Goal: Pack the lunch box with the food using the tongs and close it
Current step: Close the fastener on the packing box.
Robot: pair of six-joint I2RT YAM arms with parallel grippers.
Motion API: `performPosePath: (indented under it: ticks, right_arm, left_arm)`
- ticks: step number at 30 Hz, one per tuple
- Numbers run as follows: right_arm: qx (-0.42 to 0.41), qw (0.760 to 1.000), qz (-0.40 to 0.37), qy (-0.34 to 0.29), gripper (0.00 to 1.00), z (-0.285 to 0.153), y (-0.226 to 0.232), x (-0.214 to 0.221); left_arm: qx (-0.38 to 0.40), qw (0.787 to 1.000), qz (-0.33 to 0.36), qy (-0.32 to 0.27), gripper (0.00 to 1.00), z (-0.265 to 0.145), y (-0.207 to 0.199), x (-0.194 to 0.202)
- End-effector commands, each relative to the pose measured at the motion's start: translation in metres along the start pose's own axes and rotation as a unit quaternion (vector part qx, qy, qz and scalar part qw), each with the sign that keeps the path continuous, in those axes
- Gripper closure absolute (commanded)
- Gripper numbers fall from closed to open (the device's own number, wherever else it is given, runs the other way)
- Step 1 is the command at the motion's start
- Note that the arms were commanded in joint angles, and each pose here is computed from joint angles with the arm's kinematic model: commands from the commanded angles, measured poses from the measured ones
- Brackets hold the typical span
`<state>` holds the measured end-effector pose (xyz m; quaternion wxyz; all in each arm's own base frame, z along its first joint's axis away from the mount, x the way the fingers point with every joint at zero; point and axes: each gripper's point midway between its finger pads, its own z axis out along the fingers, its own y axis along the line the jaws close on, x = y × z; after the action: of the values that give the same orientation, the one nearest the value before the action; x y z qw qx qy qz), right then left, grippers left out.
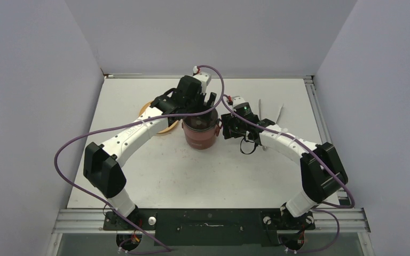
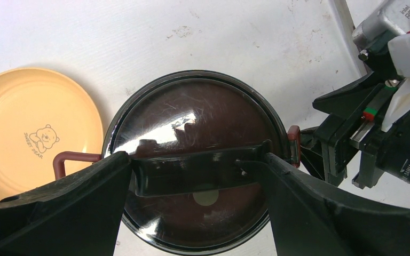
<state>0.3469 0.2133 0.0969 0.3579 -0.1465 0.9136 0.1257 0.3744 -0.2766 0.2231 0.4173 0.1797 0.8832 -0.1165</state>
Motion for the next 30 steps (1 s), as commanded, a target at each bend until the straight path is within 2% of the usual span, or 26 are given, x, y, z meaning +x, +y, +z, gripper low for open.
performPosePath:
  ticks: [1, 9, 30]
  right_arm:
    - [-0.018, 0.998, 0.016, -0.059, 0.42, 0.003, 0.015, -0.038]
    - [-0.031, 0.997, 0.028, -0.069, 0.46, 0.005, 0.022, -0.044]
    - [-0.049, 0.995, 0.045, -0.075, 0.49, 0.018, 0.047, -0.051]
  left_arm:
    - [-0.009, 0.999, 0.015, 0.031, 0.15, 0.008, 0.005, 0.015]
    - [-0.008, 0.999, 0.016, 0.034, 0.15, 0.009, 0.004, 0.017]
    - [0.007, 0.999, 0.007, 0.051, 0.18, 0.013, -0.002, 0.027]
